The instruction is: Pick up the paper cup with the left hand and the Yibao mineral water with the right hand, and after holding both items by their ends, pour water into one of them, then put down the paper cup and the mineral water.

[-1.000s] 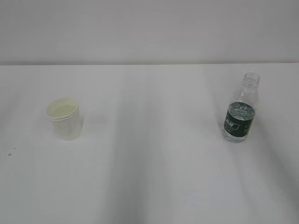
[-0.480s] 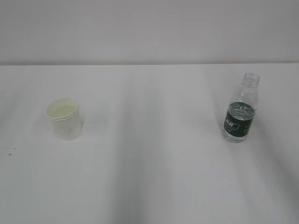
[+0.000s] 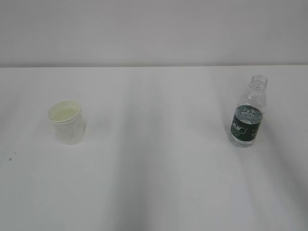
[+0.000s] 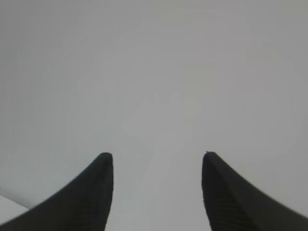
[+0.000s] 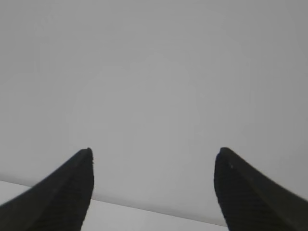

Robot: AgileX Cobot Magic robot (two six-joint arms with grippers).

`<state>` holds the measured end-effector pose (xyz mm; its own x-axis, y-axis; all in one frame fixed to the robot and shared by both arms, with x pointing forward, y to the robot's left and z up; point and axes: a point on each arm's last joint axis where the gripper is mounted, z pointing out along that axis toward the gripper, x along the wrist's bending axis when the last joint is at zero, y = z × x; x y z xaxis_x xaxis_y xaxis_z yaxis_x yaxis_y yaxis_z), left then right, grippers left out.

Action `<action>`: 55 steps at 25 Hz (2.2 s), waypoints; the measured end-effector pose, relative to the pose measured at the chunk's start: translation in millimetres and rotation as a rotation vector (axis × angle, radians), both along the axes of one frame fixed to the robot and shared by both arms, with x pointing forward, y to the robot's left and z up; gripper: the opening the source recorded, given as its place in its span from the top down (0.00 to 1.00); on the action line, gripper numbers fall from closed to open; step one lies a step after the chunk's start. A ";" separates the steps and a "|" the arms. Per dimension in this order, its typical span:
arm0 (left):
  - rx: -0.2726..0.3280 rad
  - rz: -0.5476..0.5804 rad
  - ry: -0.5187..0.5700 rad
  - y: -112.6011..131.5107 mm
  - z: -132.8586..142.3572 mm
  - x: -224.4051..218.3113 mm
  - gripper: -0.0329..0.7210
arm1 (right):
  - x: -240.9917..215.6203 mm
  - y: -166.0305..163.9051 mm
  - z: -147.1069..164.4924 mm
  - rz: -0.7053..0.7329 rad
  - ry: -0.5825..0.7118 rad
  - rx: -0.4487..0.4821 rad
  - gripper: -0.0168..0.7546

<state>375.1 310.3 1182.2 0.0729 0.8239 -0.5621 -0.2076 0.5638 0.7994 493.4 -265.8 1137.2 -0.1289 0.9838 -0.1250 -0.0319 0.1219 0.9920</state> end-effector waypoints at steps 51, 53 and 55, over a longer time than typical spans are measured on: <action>0.033 0.054 -0.118 -1.1 30.4 -68.2 0.44 | -55.9 -7.8 24.7 -0.007 0.063 -0.029 0.21; 0.012 0.049 -0.118 -1.2 30.1 -70.6 0.44 | -59.6 -8.3 25.9 -0.008 0.066 -0.029 0.21; -0.001 0.045 -0.124 -1.4 30.3 -73.4 0.44 | -62.6 -8.7 27.1 -0.008 0.065 -0.029 0.21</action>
